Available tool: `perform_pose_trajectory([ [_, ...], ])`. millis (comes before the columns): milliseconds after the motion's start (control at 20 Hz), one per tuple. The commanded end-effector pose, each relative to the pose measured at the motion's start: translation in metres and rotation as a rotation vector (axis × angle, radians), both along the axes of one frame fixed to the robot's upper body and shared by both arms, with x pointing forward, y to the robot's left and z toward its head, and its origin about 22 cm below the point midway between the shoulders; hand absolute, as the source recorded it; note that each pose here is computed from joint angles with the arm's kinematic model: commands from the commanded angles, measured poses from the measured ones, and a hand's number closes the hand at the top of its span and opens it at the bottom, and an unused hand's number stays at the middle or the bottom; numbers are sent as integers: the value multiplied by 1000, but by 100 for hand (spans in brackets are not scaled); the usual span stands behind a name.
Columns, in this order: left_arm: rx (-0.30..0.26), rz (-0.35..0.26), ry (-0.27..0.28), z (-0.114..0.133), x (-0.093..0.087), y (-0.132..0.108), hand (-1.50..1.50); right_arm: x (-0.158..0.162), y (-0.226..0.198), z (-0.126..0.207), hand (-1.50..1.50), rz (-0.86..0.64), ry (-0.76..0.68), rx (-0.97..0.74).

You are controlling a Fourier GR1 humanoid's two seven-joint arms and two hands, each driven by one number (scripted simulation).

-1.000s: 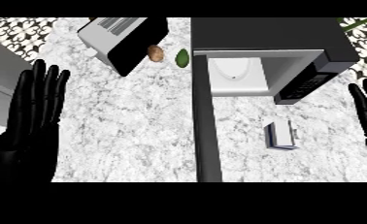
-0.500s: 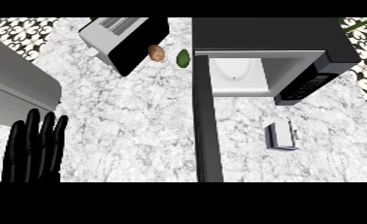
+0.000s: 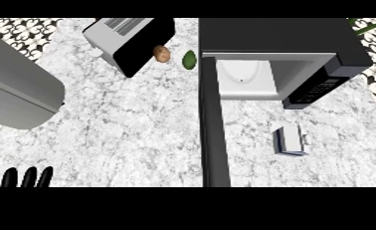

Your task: Pick up the milk, place it into the microwave and close the microwave

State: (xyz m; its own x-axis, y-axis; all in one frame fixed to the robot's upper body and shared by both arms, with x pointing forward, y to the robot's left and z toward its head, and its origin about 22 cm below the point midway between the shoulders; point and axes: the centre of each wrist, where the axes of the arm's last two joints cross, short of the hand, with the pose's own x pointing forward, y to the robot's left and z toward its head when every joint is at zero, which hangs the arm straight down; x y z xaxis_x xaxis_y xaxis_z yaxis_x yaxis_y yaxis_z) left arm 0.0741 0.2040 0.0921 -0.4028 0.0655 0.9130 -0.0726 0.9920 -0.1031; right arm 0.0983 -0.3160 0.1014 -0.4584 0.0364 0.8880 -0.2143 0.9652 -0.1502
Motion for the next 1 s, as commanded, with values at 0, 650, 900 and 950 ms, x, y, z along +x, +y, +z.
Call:
perform_pose_trajectory([
  [0,-2,6,-7,-1,-16,13,-150,-3,4,-16,-150,-18,-2,-25],
  [650,16,20,0,-10,-49,21,-150,45,36,-57,-150,-68,22,-84],
  [900,10,-3,10,-13,-73,40,-150,59,14,-94,-150,-76,44,-127],
  [950,9,20,10,-17,-75,46,-150,68,13,-91,-150,-88,58,-136],
])
